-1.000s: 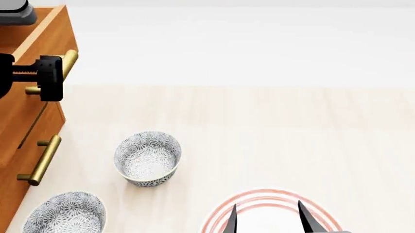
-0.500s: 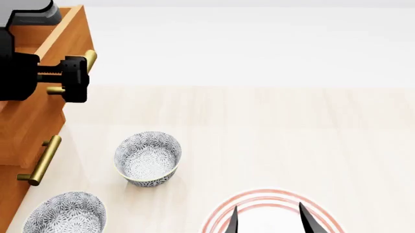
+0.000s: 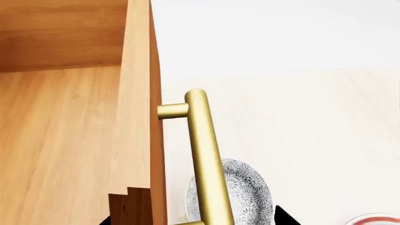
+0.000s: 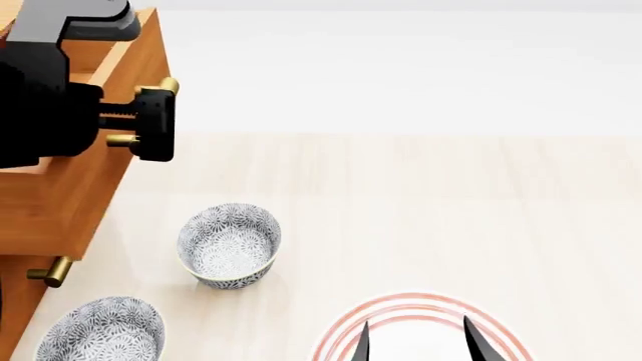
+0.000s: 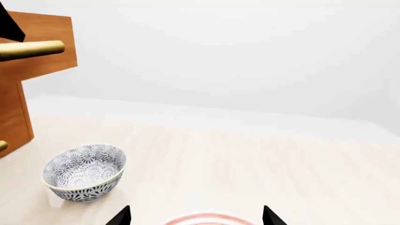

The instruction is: Open the top drawer of the cabinet.

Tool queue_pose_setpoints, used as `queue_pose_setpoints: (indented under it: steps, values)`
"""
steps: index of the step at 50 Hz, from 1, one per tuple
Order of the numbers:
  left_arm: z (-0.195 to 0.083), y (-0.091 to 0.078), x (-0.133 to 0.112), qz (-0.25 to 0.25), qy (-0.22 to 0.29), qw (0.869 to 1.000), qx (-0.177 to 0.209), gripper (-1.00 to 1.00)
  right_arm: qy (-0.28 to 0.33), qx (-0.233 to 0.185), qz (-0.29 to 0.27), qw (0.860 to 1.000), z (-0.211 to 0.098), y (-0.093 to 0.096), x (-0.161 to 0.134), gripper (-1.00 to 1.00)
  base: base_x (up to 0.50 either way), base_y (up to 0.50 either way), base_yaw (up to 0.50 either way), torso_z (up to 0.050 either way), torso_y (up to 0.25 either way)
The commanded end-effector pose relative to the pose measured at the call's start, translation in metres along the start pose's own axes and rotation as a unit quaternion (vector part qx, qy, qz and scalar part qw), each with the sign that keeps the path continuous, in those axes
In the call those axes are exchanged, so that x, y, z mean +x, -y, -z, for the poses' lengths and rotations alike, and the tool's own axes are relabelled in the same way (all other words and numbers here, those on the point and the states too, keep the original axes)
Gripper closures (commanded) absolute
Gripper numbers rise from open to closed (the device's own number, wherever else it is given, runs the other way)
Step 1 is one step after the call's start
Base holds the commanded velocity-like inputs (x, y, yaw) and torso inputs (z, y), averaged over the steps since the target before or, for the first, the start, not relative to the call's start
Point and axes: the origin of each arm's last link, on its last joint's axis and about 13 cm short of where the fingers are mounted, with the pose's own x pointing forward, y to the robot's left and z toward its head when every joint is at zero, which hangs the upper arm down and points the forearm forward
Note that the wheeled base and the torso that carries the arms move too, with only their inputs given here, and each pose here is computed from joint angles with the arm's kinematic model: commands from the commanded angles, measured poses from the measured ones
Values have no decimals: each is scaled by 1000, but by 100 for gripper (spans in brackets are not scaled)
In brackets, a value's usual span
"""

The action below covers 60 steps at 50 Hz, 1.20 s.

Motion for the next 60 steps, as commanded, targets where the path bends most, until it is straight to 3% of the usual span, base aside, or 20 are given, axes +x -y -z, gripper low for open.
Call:
queue_pose_setpoints:
  steps: [1, 30, 47, 60]
  values:
    - [11, 36, 12, 109, -24, 994, -12, -100, -1, 2, -4, 1000, 2, -1, 0, -100, 15, 0, -3, 0, 0]
    - [17, 87, 27, 162, -42, 986, 22, -100, -9, -8, 6, 1000, 7, 0, 0, -100, 10, 0, -6, 0, 0]
    - [17, 118, 22, 199, -47, 978, 42, -100, -12, -9, 8, 1000, 8, 2, 1, -100, 14, 0, -8, 0, 0]
    - [21, 128, 19, 212, -50, 975, 49, -100, -12, -10, 8, 1000, 7, 1, 0, -100, 10, 0, -8, 0, 0]
